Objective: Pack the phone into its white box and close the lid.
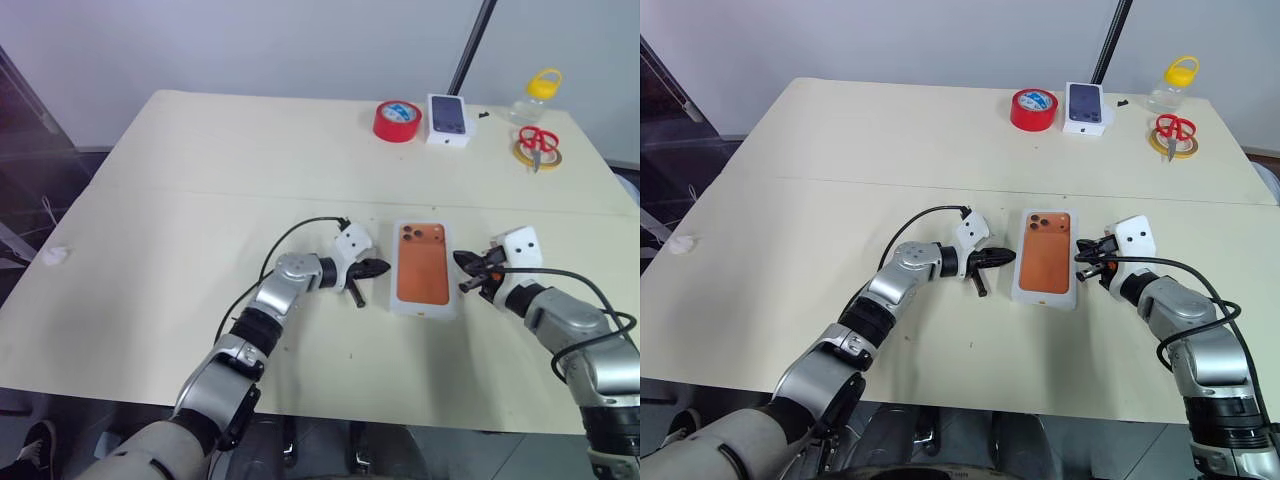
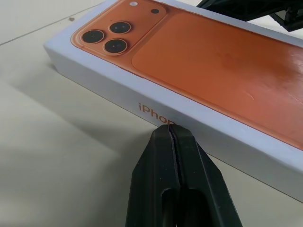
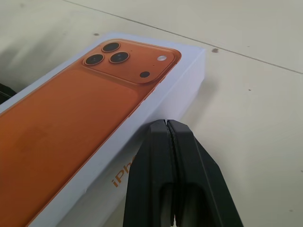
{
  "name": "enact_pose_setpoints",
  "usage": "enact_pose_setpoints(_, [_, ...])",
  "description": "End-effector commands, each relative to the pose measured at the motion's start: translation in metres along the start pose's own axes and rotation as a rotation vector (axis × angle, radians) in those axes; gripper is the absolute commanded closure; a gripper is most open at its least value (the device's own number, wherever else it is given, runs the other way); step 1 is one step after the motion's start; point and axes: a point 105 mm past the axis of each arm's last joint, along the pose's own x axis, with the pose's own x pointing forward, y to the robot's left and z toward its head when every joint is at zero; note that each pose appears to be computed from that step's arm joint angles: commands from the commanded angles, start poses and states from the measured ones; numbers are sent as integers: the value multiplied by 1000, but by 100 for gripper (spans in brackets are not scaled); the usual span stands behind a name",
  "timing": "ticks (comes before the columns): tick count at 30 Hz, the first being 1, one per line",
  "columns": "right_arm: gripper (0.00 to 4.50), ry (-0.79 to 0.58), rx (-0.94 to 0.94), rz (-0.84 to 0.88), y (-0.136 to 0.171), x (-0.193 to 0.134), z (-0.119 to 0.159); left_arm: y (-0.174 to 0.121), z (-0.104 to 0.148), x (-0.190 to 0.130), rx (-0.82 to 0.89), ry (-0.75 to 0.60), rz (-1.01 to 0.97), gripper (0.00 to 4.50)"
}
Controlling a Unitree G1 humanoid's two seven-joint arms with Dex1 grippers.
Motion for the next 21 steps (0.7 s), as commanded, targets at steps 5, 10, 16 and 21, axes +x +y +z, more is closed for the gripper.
enact_pose_setpoints(5, [447, -14, -73, 37, 9, 1, 8, -3, 38, 5, 29, -109, -18, 450])
enact_pose_setpoints(10, [447, 12, -97, 36, 10, 2, 1, -4, 32, 2, 36, -103, -16, 450])
enact_pose_setpoints(16, [447, 33, -139, 36, 9, 2, -3, -3, 21, 0, 58, -61, -2, 450])
enact_pose_setpoints(21, [447, 37, -147, 24, 7, 1, -3, -5, 23, 3, 45, -78, 4, 450])
